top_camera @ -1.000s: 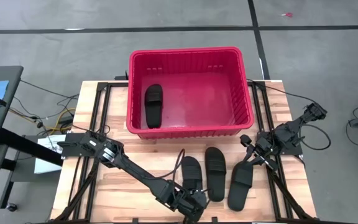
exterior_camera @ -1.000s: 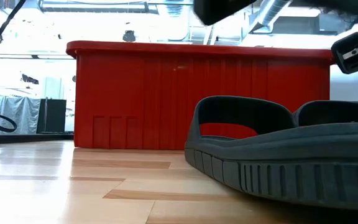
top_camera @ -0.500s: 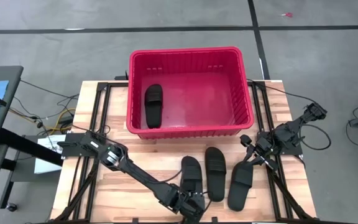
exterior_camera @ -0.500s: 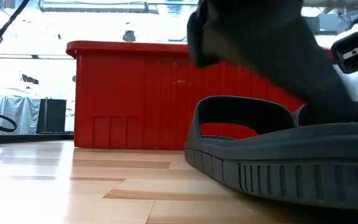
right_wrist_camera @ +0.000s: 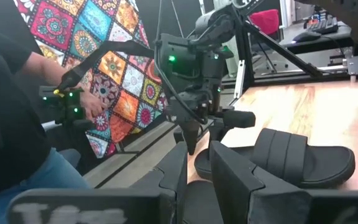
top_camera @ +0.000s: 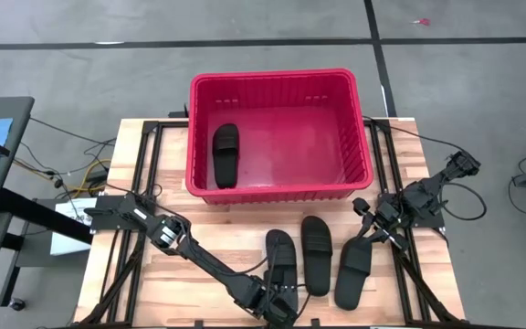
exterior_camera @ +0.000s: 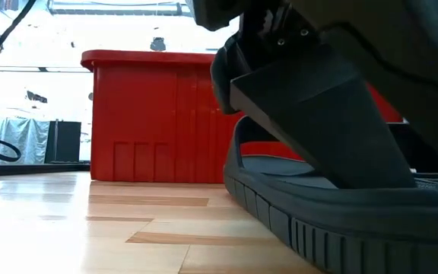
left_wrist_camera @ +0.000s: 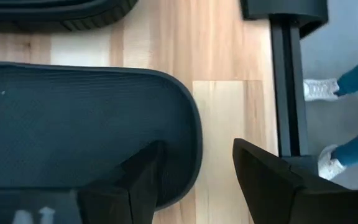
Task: Pick and place slides into bin
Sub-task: Put the black slide into the red container
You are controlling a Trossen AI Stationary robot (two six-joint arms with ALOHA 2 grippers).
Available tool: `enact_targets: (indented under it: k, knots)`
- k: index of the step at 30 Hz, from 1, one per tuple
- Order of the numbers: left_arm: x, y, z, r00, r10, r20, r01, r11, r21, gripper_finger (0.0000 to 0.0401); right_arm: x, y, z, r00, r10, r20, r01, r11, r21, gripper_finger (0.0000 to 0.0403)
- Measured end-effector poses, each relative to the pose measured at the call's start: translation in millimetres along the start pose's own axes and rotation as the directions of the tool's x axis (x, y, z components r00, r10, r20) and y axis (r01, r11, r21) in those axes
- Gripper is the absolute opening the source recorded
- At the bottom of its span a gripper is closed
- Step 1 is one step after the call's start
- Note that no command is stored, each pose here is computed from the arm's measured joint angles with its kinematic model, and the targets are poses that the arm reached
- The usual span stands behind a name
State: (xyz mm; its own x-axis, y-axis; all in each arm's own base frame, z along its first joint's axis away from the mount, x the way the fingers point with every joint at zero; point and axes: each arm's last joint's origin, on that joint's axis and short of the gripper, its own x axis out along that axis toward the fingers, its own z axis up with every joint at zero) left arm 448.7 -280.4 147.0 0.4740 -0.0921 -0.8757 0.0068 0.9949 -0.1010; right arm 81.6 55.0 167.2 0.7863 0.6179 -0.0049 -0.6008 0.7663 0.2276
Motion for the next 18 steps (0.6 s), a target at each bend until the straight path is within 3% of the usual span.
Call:
enact_targets:
  k: [6,13,18]
  knots:
    - [7,4,-2,0.999,0.043,-0.007,-0.043,0.997,-0.068,0.0148,0,0,0,1.000,0.000,0.001,0.000,1.000,0.000,0.0063]
    - [16,4,-4,1.000,0.013,-0.022,-0.017,0.983,-0.180,0.0018,0,0,0,1.000,0.000,0.002,0.000,1.000,-0.001,0.0063]
    - [10,1,1,1.000,-0.021,-0.009,0.019,0.988,-0.154,0.0005,0,0,0,1.000,0.000,0.001,0.000,1.000,0.000,0.0063]
